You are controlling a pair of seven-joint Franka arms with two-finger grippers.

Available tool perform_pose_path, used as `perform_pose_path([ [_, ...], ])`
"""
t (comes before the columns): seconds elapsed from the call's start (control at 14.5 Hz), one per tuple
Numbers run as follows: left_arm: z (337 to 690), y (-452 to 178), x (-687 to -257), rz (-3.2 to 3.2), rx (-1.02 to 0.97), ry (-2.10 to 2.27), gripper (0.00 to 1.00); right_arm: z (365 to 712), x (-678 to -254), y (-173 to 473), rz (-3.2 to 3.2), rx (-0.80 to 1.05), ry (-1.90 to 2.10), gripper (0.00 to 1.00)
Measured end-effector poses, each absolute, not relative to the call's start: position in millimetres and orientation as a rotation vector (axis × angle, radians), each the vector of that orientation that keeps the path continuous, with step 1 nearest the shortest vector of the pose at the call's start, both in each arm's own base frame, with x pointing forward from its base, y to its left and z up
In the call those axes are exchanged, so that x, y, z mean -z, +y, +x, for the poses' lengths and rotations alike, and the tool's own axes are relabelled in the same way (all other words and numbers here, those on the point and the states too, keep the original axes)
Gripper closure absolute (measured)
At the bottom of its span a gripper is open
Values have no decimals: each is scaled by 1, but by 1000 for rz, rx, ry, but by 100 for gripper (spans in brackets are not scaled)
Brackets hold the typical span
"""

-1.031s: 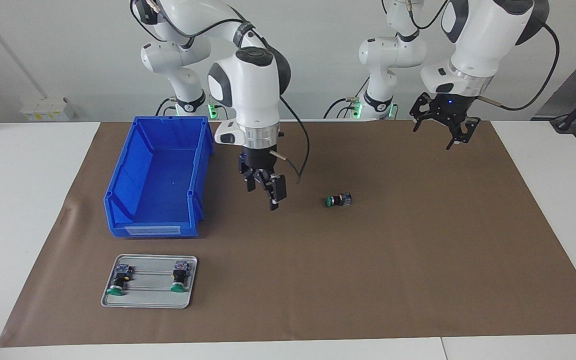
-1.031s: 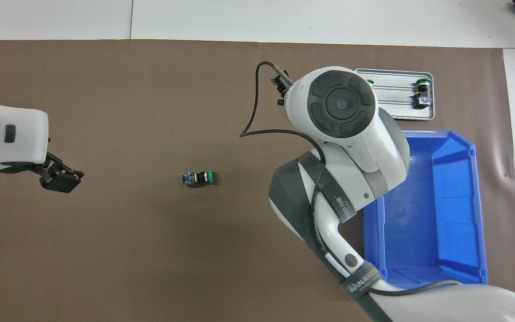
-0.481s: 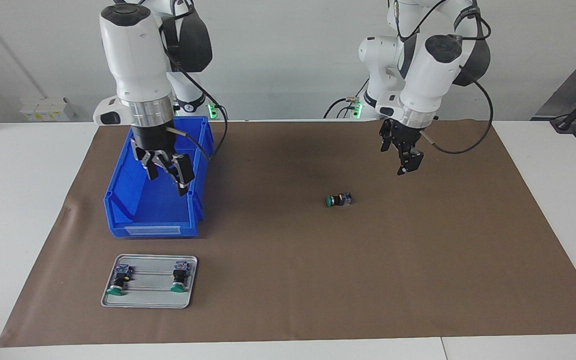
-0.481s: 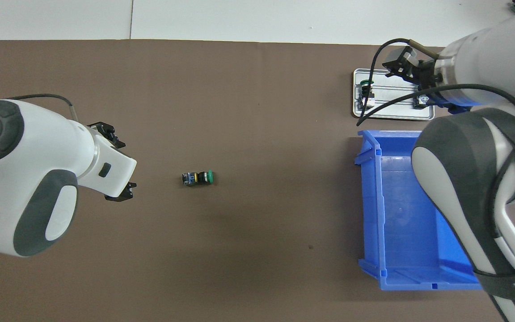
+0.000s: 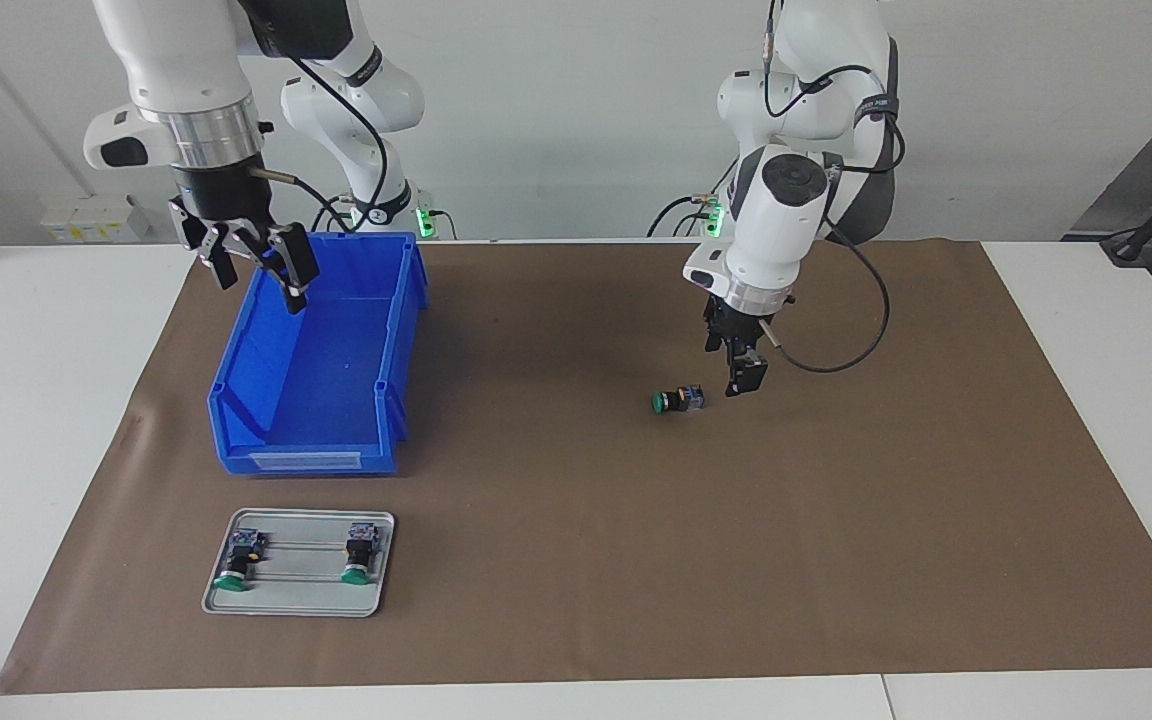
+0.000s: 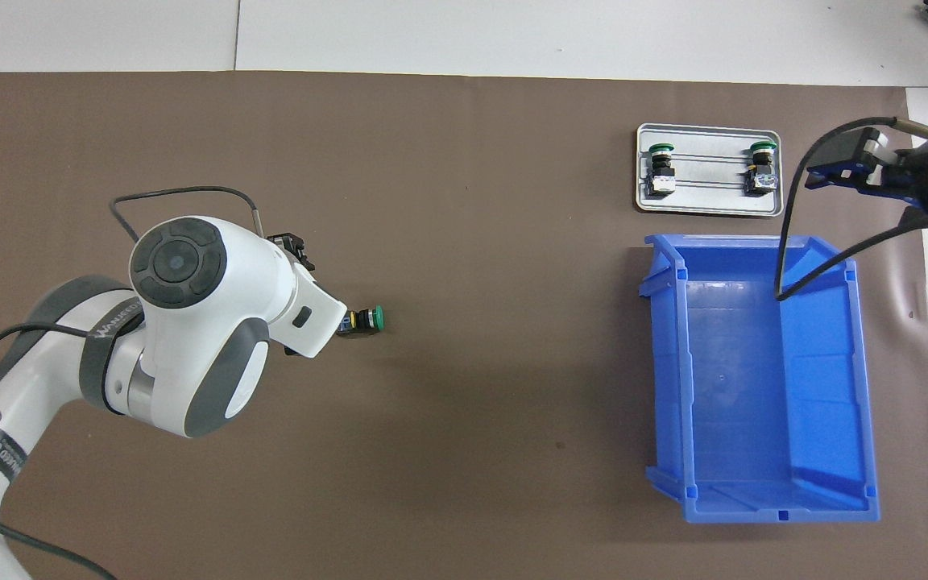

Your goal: Place and press button with both arms

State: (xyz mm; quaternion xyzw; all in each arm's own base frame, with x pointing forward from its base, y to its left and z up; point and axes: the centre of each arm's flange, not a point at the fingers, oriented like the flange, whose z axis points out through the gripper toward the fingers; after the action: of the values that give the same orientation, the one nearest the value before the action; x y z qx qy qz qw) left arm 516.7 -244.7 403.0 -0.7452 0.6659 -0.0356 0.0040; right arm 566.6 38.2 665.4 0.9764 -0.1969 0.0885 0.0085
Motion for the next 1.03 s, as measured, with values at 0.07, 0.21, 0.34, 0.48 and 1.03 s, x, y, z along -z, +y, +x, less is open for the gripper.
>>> perform_pose_path([
  [0.07,514,-251,-397,-2336,108,2089,11,558,-668,27,3061,-219,-535,0],
  [0.21,511,-262,-384,-2342,106,2088,11,548,-668,10,3068,-132,-412,0],
  [0.34,510,-274,-369,-2348,107,2087,13,547,-662,4,3073,-96,-336,0],
  [0.48,509,-287,-352,-2367,114,2071,12,547,-652,8,3077,-62,-283,0],
  [1.03,508,-318,-297,-2417,86,2040,15,547,-646,10,3079,-43,-232,0],
])
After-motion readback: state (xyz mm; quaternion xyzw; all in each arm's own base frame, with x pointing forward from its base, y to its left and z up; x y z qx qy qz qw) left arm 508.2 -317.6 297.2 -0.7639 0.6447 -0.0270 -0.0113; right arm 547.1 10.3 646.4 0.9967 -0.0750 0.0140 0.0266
